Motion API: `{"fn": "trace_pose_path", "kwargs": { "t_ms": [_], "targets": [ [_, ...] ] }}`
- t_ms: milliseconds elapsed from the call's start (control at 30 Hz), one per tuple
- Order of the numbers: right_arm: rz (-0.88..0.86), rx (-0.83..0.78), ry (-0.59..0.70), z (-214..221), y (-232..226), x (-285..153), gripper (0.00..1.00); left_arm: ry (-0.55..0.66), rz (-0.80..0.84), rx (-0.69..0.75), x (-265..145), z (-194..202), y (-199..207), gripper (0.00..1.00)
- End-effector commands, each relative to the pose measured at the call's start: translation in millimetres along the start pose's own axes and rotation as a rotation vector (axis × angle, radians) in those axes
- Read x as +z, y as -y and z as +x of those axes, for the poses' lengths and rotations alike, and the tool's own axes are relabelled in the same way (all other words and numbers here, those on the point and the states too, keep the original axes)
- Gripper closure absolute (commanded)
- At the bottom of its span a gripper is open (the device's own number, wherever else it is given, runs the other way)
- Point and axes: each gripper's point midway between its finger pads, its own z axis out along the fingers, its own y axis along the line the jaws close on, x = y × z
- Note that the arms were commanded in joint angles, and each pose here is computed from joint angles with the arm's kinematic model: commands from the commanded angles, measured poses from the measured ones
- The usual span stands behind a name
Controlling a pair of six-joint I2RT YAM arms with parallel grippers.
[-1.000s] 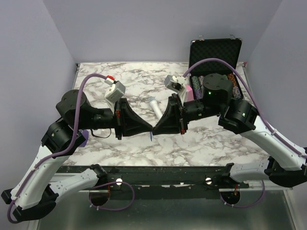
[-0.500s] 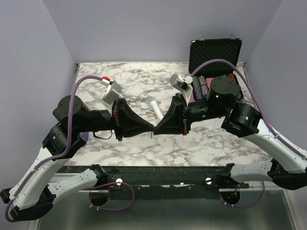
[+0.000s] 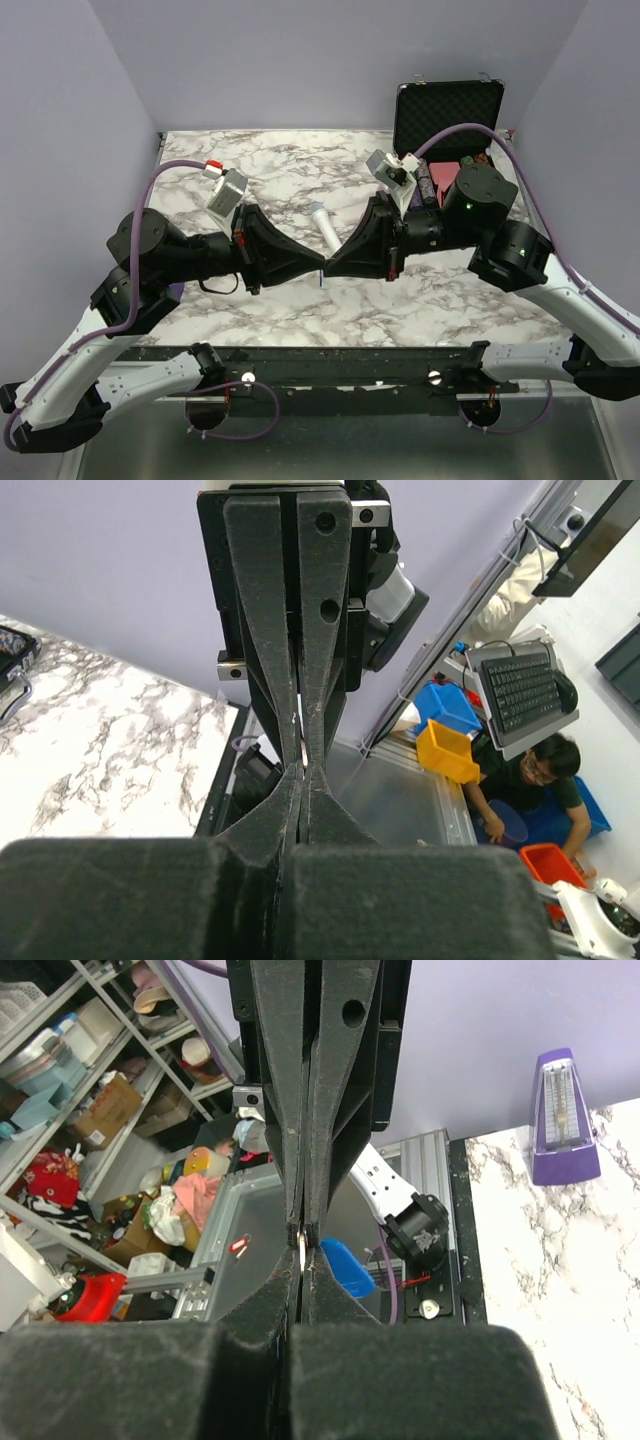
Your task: Remove the keys from the keyring
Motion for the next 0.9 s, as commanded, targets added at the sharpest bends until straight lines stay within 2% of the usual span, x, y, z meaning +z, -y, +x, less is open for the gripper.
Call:
{"fn": "trace_pose_path", "kwargs": {
  "t_ms": [0, 867],
  "targets": [
    [0.021, -0.046, 0.098, -22, -1, 0, 0.99, 0.027, -0.021, -0.036, 5, -1, -1, 1.00],
    [0.035, -0.049, 0.218, -40, 1, 0, 0.99, 0.128, -0.099, -0.087, 9, -5, -17, 1.00]
  ]
}}
